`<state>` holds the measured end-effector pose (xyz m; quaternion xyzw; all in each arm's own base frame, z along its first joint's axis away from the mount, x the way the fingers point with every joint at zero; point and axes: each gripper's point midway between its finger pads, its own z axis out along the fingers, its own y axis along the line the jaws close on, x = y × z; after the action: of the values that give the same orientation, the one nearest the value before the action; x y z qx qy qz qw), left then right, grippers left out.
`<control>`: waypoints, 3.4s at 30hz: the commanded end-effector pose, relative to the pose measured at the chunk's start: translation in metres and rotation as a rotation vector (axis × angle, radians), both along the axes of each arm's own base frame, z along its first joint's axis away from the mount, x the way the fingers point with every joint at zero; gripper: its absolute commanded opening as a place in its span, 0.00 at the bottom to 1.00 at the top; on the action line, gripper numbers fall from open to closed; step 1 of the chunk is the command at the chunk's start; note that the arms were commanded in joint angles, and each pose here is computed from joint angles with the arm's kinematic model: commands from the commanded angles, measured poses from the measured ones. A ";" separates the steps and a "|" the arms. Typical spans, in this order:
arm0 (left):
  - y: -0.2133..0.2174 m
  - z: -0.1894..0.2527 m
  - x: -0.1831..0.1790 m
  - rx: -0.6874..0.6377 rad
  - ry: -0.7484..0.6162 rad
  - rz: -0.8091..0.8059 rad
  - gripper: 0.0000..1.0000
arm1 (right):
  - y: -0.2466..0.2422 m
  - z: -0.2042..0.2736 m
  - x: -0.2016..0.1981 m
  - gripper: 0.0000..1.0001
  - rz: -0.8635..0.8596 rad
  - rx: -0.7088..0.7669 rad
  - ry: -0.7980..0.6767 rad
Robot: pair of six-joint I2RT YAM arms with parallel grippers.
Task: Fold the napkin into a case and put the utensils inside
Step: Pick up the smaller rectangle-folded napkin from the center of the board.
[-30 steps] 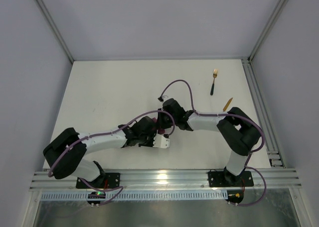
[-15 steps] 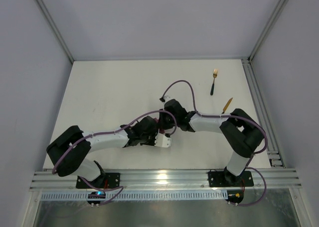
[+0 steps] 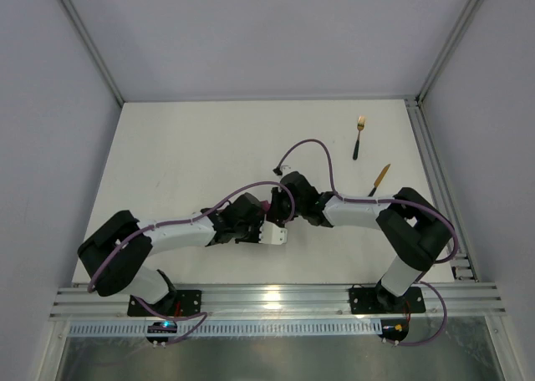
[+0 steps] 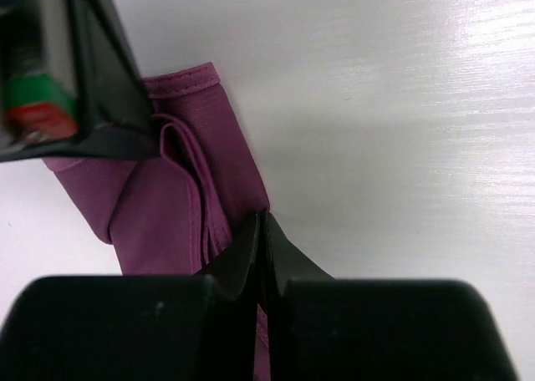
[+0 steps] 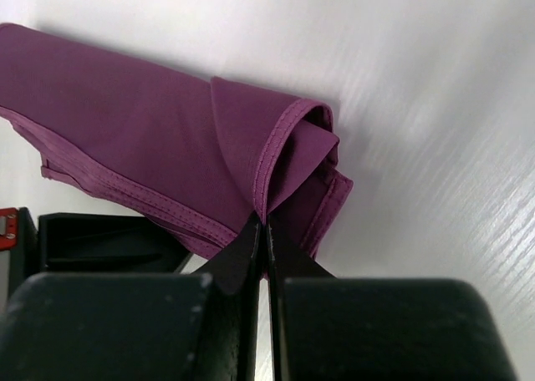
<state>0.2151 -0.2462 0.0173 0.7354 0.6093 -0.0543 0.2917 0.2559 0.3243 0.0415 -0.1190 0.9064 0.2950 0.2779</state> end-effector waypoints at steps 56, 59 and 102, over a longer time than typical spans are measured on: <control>0.108 0.018 0.030 0.068 0.108 -0.110 0.65 | 0.011 -0.009 0.066 0.04 0.272 -0.054 -0.018; 0.103 0.015 0.040 0.059 0.037 -0.072 0.65 | 0.013 -0.010 0.065 0.04 0.289 -0.043 -0.008; 0.080 0.040 0.050 -0.188 0.031 0.131 0.00 | 0.040 0.116 -0.012 0.59 0.376 0.223 -0.842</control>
<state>0.2610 -0.1562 0.0469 0.6740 0.6619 -0.0885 0.3160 0.2368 0.3375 0.1044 -0.3676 0.7477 0.3446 0.4325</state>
